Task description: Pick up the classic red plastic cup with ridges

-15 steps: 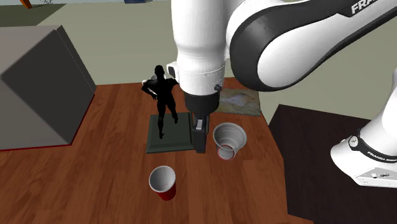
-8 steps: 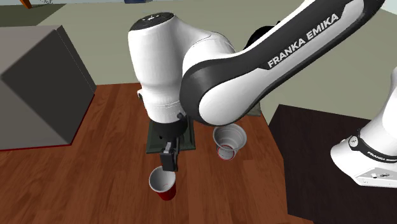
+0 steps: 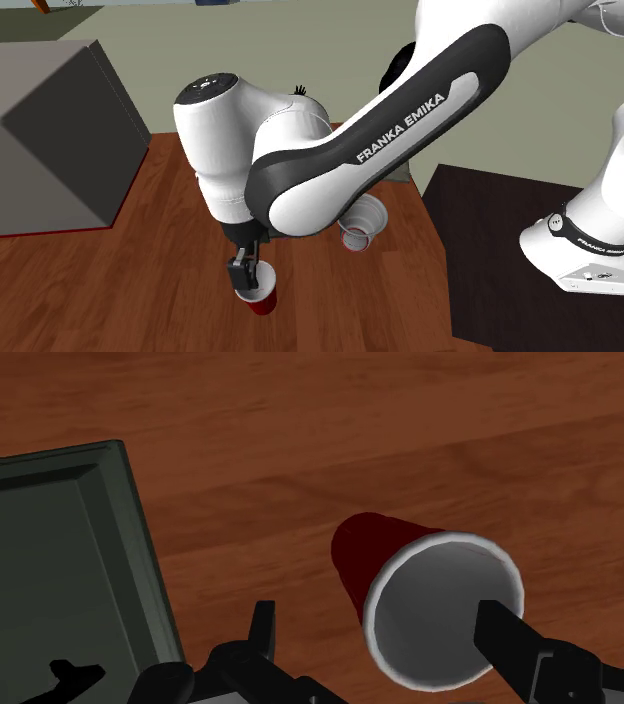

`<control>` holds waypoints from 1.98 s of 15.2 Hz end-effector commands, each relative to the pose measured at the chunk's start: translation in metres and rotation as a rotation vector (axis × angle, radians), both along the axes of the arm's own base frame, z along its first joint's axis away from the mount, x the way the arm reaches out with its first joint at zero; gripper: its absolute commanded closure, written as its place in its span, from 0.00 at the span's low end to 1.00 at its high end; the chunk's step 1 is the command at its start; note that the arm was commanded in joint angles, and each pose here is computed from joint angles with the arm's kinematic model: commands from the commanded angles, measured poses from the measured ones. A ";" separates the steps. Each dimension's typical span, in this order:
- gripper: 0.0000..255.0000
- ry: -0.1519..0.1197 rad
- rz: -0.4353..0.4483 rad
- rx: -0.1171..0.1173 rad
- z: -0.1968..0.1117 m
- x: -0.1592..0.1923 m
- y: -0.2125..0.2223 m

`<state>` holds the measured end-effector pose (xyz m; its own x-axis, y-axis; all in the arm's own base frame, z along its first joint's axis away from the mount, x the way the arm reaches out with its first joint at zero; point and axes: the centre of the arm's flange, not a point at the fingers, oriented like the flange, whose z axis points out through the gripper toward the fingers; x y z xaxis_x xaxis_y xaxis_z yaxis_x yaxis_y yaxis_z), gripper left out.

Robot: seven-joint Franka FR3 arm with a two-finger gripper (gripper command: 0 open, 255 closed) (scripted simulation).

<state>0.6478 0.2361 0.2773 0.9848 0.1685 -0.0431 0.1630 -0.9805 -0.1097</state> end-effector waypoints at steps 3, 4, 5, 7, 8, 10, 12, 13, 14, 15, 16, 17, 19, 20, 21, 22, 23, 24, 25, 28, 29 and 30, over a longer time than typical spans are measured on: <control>0.00 0.000 0.000 0.000 -0.019 0.000 0.001; 0.00 0.000 0.000 0.000 -0.019 0.000 0.001; 1.00 0.000 0.000 0.000 -0.018 0.000 0.001; 1.00 0.000 0.000 0.000 -0.018 0.000 0.001; 1.00 0.000 0.000 0.000 -0.018 0.000 0.001; 1.00 0.000 0.000 0.000 -0.018 0.000 0.001; 1.00 0.000 0.000 0.000 -0.018 0.000 0.001; 1.00 0.000 0.000 0.000 -0.018 0.000 0.001; 1.00 0.000 0.000 0.000 -0.019 0.000 0.001; 1.00 -0.001 0.000 0.000 -0.013 0.000 0.001; 1.00 -0.001 0.000 0.000 -0.008 0.000 0.001; 1.00 -0.001 0.000 0.000 -0.003 0.000 0.001; 1.00 0.000 0.000 0.000 0.008 0.000 0.001; 1.00 0.000 0.000 0.000 0.013 0.000 0.001; 1.00 0.000 0.000 0.000 0.018 0.000 0.001; 1.00 0.000 0.000 0.000 0.024 0.000 0.001; 1.00 0.000 0.000 0.000 0.029 0.000 0.001; 1.00 0.000 0.000 0.000 0.034 0.000 0.001; 1.00 0.000 0.000 0.000 0.039 0.000 0.001; 1.00 0.000 0.000 0.000 0.055 0.000 0.001; 1.00 0.000 0.000 0.000 0.061 0.000 0.001; 1.00 0.000 0.000 0.000 0.061 0.000 0.001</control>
